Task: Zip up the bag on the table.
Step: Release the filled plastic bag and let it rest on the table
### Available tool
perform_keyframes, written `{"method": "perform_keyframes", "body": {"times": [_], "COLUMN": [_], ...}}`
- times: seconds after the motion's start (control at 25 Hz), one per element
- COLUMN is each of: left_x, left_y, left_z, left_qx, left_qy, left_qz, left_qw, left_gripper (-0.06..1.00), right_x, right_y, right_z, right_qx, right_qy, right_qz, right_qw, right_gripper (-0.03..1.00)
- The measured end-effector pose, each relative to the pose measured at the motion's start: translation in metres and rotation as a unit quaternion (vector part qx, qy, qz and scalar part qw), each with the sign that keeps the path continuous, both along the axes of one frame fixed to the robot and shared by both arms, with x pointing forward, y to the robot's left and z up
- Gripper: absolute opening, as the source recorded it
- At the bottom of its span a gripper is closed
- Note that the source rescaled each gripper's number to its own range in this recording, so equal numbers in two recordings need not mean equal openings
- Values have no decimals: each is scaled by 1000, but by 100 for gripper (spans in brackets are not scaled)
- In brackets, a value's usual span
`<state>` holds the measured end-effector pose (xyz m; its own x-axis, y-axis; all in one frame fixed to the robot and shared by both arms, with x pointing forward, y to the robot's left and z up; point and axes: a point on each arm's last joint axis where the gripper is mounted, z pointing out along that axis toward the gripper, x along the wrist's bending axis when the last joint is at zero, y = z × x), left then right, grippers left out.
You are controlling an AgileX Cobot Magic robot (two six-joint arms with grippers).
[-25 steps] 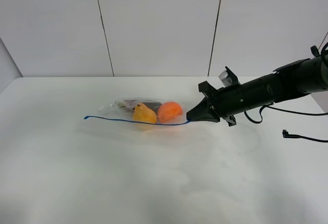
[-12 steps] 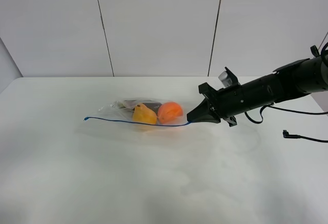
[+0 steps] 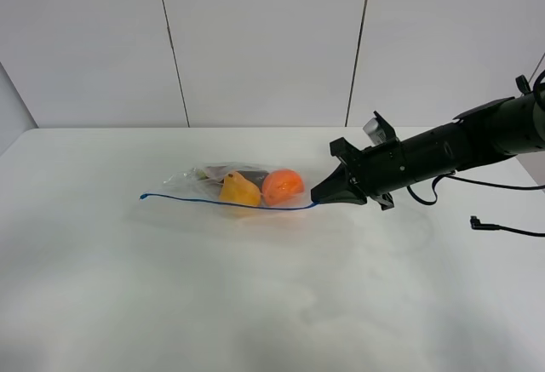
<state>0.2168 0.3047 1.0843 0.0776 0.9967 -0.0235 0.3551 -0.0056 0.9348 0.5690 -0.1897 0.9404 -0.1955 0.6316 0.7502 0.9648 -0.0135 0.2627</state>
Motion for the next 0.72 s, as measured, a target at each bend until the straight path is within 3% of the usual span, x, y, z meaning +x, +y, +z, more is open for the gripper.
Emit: {"method": "perform_keyframes", "body": {"times": [0.16, 0.4, 0.72], "left_x": [2, 16, 17], "left_y": [0, -4, -4], "left_z": [-5, -35, -36], "left_qx": [0, -3, -6], "left_qy": [13, 68, 67], "left_qz": [-1, -7, -9], "left_qw": [1000, 998, 998], "left_gripper": [89, 89, 89], "right_x": [0, 0, 0], "right_y": [0, -1, -1], "right_z": [0, -1, -2], "right_qx": [-1, -5, -13], "right_qy": [0, -2, -3], "right_qz": [-1, 0, 5], "right_qw": [1000, 1000, 1000], "right_gripper": [0, 0, 0]}}
